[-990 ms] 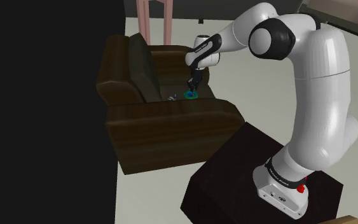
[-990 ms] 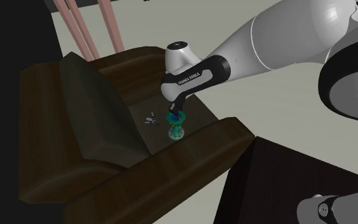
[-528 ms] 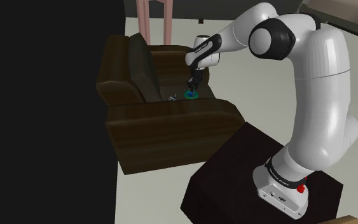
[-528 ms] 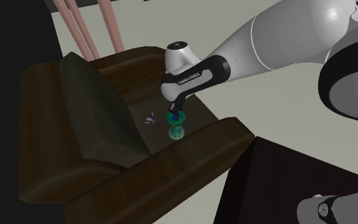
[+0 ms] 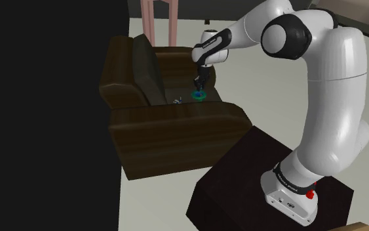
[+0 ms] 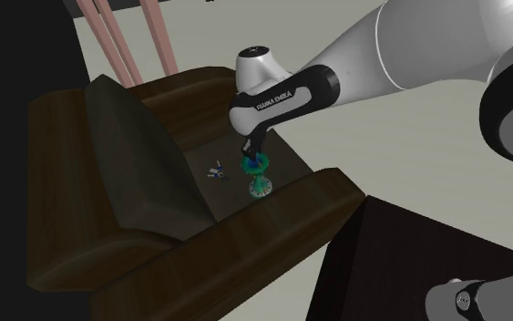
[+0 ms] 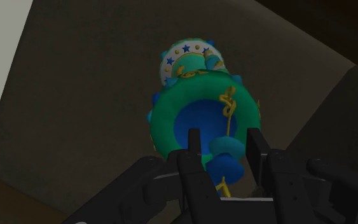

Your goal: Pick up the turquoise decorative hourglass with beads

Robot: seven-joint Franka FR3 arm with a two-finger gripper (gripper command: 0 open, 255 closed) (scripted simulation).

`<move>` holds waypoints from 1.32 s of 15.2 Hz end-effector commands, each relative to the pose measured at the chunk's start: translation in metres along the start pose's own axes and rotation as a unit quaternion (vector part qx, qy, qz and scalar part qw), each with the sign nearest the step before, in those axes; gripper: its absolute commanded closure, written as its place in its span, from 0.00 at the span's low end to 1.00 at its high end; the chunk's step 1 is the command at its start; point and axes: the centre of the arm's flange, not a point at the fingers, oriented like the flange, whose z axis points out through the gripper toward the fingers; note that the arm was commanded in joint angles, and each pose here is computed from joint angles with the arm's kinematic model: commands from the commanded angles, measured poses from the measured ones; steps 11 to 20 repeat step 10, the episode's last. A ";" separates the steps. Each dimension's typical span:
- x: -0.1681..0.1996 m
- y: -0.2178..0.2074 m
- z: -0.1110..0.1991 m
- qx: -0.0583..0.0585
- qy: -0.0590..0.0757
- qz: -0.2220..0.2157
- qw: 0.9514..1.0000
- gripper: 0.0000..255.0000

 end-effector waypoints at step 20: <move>-0.001 -0.001 -0.049 0.000 0.000 0.000 1.000 1.00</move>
